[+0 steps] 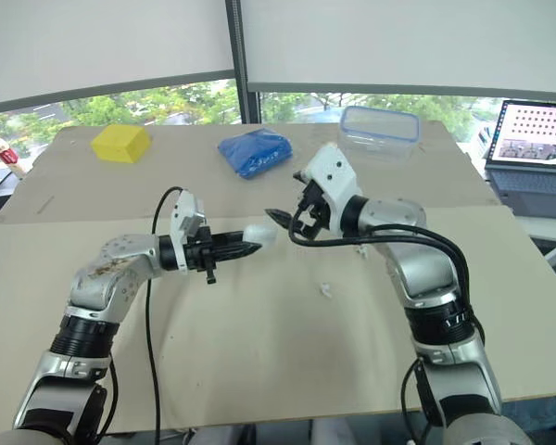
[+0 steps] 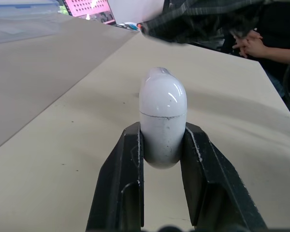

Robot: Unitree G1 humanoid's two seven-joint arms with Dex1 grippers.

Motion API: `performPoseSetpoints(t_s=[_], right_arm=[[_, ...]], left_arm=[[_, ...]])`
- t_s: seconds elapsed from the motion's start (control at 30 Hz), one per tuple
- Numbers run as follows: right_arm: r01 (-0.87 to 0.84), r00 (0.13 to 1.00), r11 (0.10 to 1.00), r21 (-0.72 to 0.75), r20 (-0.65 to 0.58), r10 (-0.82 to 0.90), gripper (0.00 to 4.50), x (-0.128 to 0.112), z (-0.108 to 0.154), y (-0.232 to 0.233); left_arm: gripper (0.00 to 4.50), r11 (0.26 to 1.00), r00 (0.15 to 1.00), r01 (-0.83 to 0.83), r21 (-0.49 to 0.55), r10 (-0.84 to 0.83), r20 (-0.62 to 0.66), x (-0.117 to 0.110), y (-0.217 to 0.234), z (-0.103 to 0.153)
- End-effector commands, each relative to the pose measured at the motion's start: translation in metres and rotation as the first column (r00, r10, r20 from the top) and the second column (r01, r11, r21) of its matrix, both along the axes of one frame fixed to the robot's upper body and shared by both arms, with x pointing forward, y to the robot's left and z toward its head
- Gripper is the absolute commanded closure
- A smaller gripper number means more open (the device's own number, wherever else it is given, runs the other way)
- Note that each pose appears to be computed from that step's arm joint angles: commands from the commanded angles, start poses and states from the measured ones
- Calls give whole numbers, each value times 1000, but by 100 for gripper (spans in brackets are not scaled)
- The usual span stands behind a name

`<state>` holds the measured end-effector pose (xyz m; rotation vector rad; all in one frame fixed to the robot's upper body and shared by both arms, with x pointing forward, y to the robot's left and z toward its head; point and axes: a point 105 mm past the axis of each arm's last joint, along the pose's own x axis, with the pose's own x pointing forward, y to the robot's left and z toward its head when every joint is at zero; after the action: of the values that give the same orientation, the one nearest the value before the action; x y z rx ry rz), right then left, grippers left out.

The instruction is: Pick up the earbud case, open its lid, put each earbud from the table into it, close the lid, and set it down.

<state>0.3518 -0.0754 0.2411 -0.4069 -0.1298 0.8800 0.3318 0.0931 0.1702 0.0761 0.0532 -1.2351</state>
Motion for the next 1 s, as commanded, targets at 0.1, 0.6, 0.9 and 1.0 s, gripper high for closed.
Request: performPoseSetpoints(t_s=[0.1,0.6,0.9,1.0], right_arm=[[23,1000,998,54,14,-24,2,2,15,-8],[-135,991,986,-100,2,136,2,-21,-16,16],[-52,999,998,25,-1,53,2,-3,1,8],[-23,1000,999,46,0,23,2,1,5,3]], left_arm=[[395,1000,998,12,-17,-11,60,-1,-1,13],[395,999,998,30,-15,-29,63,-2,-3,13],[395,999,998,41,-6,-41,56,-6,-2,10],[395,999,998,41,-6,-40,54,-6,-1,9]])
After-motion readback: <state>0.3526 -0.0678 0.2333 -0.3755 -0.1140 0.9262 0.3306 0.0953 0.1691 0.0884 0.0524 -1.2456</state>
